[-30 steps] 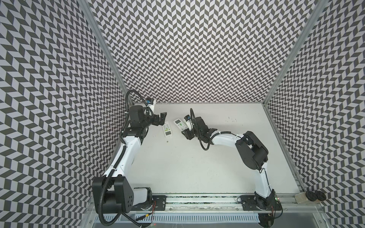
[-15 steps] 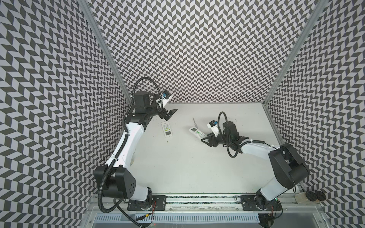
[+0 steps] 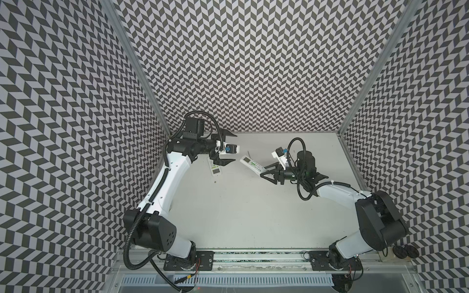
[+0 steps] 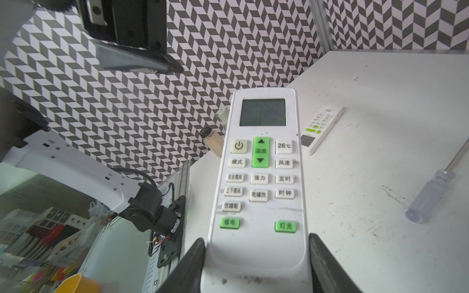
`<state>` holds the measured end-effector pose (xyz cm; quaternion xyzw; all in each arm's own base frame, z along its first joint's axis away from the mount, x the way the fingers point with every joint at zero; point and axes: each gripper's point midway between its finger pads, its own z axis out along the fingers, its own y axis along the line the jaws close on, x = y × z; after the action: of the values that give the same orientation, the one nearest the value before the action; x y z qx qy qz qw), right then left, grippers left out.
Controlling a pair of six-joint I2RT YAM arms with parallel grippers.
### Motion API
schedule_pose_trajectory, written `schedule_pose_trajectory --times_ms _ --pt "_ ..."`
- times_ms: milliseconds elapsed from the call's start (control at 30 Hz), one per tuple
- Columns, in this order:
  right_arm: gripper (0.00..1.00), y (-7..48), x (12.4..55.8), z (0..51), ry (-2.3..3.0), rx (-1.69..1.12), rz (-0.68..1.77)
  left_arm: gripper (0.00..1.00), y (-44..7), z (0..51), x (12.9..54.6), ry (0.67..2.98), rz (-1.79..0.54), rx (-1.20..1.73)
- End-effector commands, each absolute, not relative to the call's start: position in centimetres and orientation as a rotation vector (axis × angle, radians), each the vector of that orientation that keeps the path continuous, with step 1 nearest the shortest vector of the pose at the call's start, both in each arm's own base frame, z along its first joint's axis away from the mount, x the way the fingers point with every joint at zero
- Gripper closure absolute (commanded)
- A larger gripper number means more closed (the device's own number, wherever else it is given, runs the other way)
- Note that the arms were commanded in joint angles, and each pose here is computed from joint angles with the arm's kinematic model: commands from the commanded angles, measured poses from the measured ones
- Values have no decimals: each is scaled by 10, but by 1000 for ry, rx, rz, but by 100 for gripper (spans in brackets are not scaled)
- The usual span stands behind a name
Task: Unload the batteries from the remote control
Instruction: 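Bring the remote to the left gripper and grasp its other end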
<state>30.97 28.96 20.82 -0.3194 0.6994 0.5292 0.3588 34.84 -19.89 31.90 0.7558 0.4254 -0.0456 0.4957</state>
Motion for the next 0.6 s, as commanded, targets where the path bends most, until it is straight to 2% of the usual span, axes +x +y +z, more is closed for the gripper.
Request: schedule_pose_trajectory --times_ms 0,300,567 --pt "69 295 293 239 1633 -925 1434 0 -195 300 326 866 -72 2018" --pt "73 308 265 240 1571 -1058 1574 9 -196 280 325 626 52 2163" --pt "73 315 259 245 1557 -1092 1614 24 -208 290 297 403 -63 2166"
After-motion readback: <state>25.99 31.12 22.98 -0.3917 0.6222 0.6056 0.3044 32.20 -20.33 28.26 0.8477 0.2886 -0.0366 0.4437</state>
